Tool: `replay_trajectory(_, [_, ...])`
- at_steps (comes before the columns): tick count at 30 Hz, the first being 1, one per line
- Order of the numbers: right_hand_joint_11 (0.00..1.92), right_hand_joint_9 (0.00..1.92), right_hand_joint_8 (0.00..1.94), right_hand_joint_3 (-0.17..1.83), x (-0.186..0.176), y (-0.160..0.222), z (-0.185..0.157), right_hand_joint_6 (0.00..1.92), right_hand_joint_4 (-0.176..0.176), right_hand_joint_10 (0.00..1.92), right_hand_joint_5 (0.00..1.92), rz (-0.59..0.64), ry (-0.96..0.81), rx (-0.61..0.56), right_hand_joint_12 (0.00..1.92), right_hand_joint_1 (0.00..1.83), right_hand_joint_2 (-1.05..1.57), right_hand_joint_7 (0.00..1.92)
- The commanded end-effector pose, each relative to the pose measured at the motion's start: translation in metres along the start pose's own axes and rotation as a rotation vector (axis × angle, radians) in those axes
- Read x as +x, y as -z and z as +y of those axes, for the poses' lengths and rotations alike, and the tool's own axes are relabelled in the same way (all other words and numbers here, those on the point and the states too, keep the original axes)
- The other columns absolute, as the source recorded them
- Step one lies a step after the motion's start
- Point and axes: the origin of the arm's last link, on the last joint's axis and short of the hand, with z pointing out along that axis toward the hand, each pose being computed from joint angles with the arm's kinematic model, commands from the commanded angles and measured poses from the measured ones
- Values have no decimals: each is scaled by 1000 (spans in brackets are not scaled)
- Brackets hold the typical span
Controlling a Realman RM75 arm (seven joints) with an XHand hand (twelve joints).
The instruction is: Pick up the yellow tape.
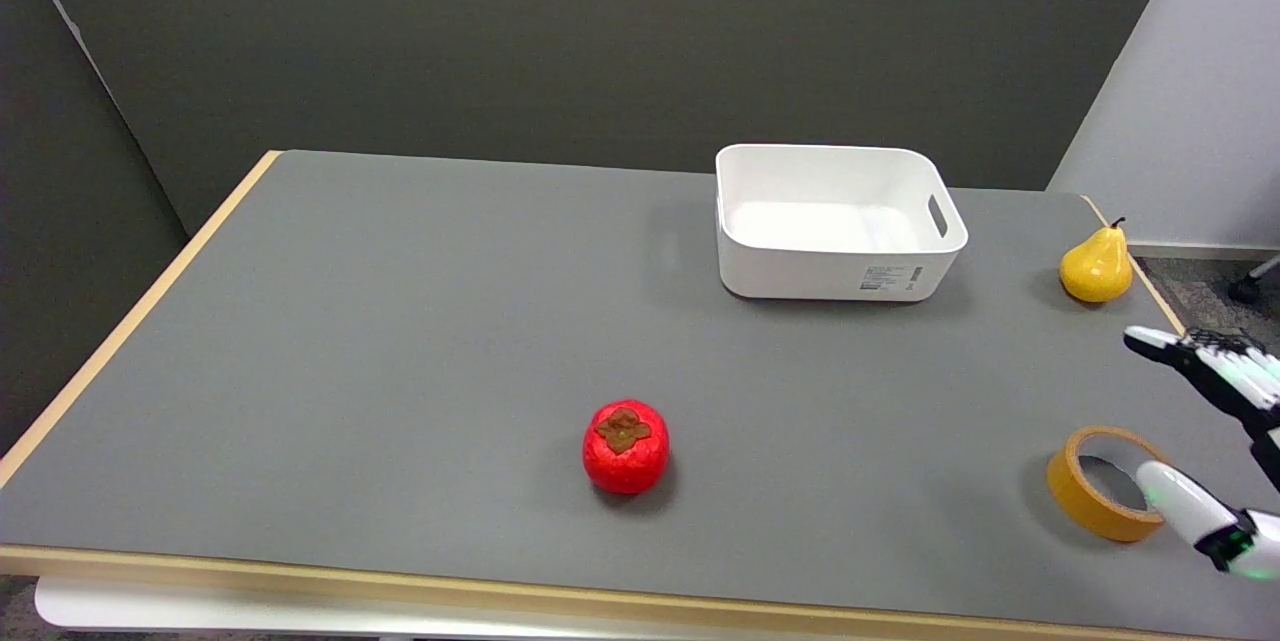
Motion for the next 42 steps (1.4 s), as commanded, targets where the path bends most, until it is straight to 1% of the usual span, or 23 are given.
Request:
replay_trajectory(1, [106, 244, 346, 982, 14, 39, -20, 418, 134, 601, 166, -1, 4, 71, 1139, 202, 547, 275])
replay_trajectory(6, [113, 250, 352, 983, 12, 43, -17, 425, 136, 607, 171, -42, 9, 67, 1144, 205, 548, 281])
replay_trajectory(12, [112, 246, 349, 979, -3, 40, -1, 421, 136, 605, 165, -78, 87, 37, 1145, 280, 562, 274])
replay_trajectory(19, [60, 155, 262, 947, -12, 25, 15, 262, 98, 557, 54, -119, 115, 7, 1143, 331, 517, 141])
replay_trajectory(21, [58, 139, 252, 939, -15, 19, 21, 253, 95, 546, 32, -130, 123, -8, 1144, 331, 511, 116])
replay_trajectory(23, [65, 86, 226, 943, -17, 15, 25, 147, 88, 555, 37, -136, 130, -24, 1059, 289, 478, 78])
replay_trajectory(29, [52, 39, 210, 935, -23, 7, 35, 173, 81, 546, 0, -157, 147, -66, 1040, 289, 477, 39])
replay_trajectory(39, [39, 16, 180, 923, -28, 6, 35, 148, 73, 518, -1, -174, 142, -72, 1048, 291, 472, 25])
replay_trajectory(42, [33, 15, 178, 919, -30, 8, 39, 140, 70, 511, -1, -185, 185, -90, 1050, 289, 472, 22])
